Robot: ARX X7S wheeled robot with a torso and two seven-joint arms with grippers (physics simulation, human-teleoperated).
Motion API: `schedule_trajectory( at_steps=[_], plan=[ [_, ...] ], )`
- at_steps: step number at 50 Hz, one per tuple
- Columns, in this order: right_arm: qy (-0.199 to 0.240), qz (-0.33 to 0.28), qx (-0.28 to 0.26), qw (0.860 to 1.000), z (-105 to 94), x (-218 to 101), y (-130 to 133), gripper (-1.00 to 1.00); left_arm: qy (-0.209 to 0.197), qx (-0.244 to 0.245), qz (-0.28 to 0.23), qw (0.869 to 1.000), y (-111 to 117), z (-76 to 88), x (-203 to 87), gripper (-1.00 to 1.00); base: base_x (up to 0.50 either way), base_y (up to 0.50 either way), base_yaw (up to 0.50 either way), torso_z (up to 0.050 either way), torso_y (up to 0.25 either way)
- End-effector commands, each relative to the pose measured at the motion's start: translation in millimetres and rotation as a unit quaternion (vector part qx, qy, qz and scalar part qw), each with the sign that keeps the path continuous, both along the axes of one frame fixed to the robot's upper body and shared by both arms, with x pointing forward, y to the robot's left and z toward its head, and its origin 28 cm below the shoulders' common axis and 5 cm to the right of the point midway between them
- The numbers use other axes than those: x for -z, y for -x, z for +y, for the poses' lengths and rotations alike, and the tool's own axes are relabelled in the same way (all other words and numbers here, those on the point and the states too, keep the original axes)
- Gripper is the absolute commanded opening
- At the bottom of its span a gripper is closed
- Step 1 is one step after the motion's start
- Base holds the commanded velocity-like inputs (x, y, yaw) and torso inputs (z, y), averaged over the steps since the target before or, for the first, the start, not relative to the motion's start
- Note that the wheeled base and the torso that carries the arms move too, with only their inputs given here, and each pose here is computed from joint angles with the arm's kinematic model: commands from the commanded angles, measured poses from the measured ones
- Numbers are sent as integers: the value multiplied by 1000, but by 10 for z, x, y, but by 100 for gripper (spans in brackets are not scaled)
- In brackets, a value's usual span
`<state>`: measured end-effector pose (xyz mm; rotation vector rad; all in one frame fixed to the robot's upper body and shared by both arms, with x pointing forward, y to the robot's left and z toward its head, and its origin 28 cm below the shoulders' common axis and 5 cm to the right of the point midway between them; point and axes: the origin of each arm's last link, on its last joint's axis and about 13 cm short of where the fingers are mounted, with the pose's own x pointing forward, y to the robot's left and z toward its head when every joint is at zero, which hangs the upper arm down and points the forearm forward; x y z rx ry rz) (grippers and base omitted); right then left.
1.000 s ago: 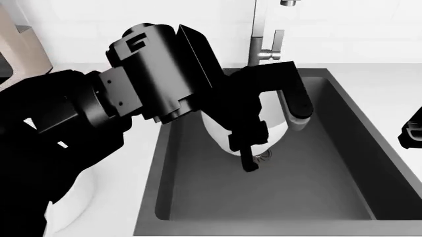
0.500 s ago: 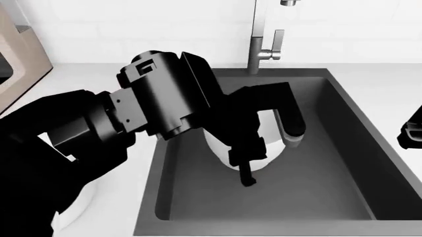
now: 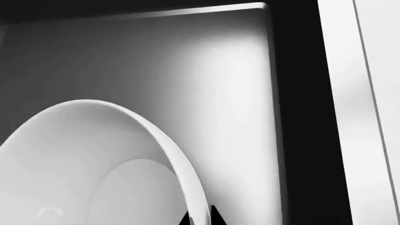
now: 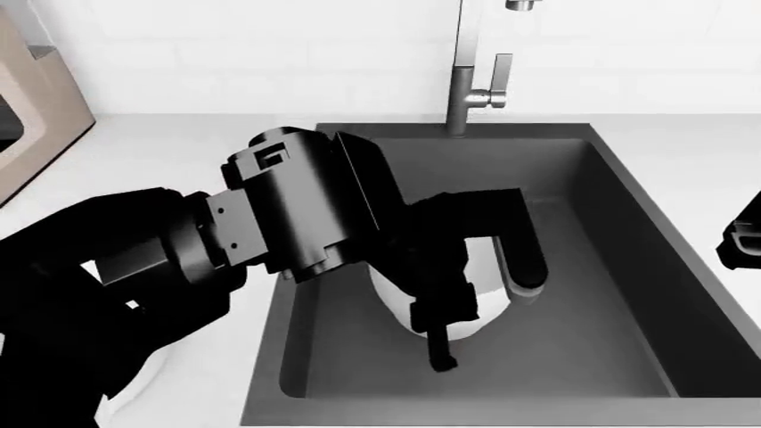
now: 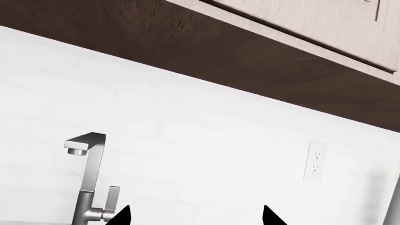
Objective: Stack the bowls in the sink.
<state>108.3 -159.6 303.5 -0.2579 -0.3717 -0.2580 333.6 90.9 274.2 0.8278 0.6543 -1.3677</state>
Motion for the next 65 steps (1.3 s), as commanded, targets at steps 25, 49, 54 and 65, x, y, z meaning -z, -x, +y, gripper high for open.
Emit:
schedule_trajectory(
  at_steps=[25,49,54,65],
  plan=[
    [-1,1,0,1000,-9,6,-6,100,-18,2,23,1000,-14,-8,183,-100,0,0,0,0,0],
    [-4,-6,1,1000,-16,-3,46,100,-11,-4,8,1000,39,38,40,100,0,0,0,0,0],
    [-4,-6,1,1000,-18,1,51,100,14,-8,2,1000,75,75,-122,100,0,0,0,0,0],
    [-3,-6,-1,1000,-12,-5,45,100,113,-38,-31,992,161,254,-703,100,0,0,0,0,0]
  ],
)
